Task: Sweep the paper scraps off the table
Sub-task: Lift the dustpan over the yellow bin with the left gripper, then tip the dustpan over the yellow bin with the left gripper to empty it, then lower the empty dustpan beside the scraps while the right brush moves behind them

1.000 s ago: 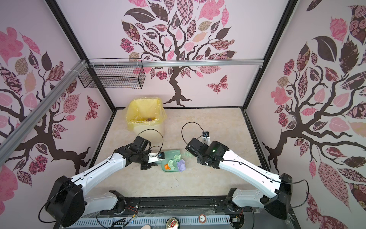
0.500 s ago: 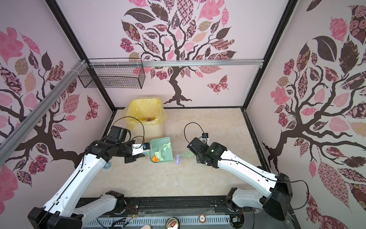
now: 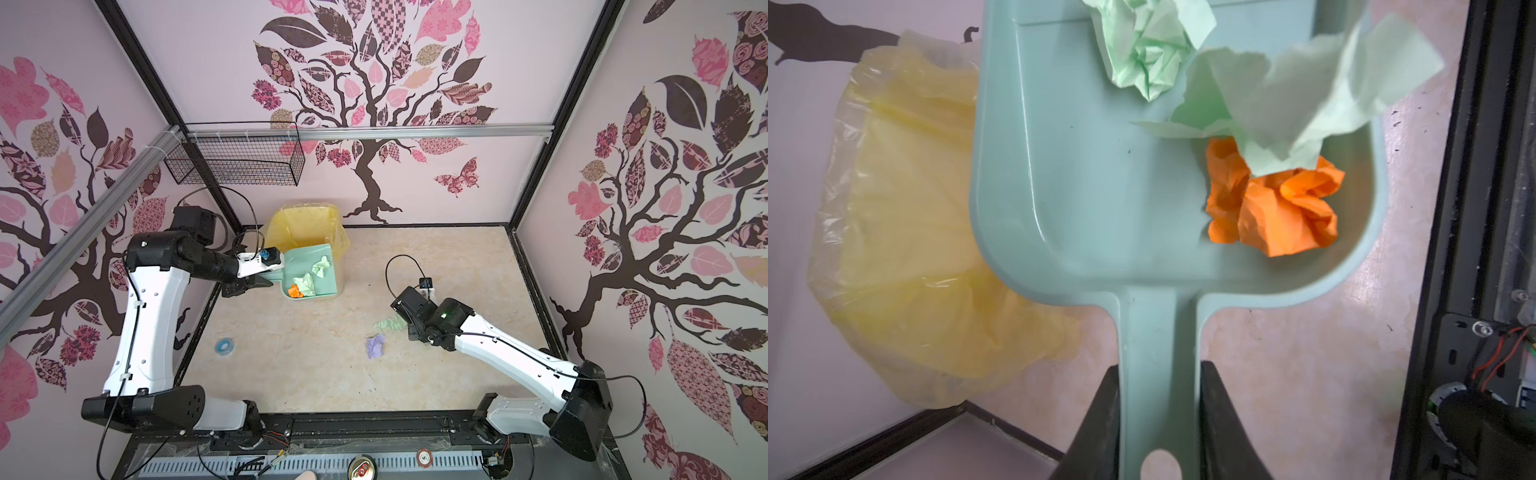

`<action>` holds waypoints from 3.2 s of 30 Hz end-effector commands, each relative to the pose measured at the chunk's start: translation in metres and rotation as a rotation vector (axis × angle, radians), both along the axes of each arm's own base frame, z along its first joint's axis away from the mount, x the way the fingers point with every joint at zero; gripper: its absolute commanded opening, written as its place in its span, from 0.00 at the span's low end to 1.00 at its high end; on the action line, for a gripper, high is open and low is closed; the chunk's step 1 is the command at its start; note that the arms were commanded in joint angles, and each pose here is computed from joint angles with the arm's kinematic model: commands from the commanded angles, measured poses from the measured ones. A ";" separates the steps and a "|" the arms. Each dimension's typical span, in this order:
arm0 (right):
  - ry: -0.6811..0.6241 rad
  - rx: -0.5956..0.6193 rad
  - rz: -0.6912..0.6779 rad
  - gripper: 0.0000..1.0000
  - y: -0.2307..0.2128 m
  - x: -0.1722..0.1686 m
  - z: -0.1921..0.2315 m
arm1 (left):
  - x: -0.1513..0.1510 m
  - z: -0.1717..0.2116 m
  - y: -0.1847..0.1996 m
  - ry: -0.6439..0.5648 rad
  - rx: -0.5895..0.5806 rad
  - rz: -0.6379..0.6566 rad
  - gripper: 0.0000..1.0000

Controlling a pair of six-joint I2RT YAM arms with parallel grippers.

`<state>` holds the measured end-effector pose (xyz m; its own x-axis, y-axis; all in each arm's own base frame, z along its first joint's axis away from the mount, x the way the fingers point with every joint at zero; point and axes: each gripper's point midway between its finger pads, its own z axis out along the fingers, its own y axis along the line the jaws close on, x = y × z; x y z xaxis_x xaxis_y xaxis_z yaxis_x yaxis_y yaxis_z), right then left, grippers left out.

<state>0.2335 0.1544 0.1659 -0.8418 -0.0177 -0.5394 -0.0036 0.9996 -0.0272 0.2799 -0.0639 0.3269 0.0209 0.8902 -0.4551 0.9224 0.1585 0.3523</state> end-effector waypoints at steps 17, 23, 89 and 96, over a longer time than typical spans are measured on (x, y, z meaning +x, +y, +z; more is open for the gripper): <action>0.033 0.019 0.015 0.00 0.001 -0.007 -0.019 | 0.041 -0.006 0.024 0.136 0.102 0.054 0.00; 0.040 0.028 0.015 0.00 0.000 -0.009 -0.024 | 0.089 0.004 0.043 0.053 0.143 0.122 0.00; 0.035 -0.033 0.043 0.00 0.001 -0.002 -0.022 | -0.050 0.057 0.007 -0.451 0.211 -0.026 0.00; -0.036 -0.186 0.071 0.00 -0.011 0.016 0.023 | -0.099 -0.059 0.000 -0.202 0.103 0.013 0.00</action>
